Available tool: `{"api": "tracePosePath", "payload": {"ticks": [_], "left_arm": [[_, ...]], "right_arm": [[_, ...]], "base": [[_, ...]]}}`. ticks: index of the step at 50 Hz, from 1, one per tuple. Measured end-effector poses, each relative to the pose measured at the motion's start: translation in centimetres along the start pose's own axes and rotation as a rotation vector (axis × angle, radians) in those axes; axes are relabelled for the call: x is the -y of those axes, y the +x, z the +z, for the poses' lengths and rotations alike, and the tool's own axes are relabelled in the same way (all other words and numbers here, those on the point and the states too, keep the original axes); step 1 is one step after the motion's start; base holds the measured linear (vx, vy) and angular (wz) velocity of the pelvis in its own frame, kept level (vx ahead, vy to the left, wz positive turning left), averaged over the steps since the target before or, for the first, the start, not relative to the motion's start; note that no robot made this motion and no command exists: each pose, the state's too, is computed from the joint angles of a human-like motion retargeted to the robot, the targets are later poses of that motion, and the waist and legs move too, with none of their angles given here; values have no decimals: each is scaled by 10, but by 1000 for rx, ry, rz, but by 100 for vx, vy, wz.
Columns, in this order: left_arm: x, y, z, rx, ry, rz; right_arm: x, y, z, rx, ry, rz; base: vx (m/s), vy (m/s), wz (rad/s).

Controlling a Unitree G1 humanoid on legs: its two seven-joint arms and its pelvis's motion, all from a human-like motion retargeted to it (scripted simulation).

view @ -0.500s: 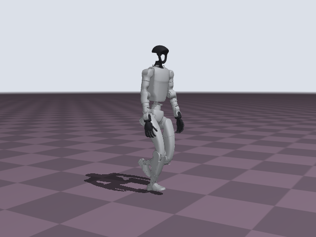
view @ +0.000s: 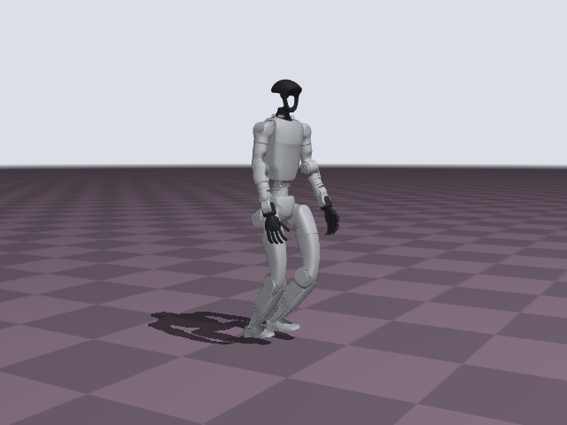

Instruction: Walk

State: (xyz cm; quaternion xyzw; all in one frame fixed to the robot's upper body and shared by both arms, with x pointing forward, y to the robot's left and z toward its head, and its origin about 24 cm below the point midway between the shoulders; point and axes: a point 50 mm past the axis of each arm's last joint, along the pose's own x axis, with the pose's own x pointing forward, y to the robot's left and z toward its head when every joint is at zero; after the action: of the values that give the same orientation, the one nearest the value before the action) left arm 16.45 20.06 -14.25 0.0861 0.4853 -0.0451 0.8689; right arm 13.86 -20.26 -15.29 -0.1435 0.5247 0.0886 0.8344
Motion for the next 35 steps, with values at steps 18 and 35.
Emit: {"api": "tracePosePath", "payload": {"ticks": [18,35], "left_arm": [[5,-3,-22,-96,71,-34],[9,-9,-47,-140,47,-62]], "right_arm": [[-4,-5,-35,-122,116,6],[-4,-10,-56,-173,227,-34]], "base": [[23,0,5],[44,-12,-13]]}}
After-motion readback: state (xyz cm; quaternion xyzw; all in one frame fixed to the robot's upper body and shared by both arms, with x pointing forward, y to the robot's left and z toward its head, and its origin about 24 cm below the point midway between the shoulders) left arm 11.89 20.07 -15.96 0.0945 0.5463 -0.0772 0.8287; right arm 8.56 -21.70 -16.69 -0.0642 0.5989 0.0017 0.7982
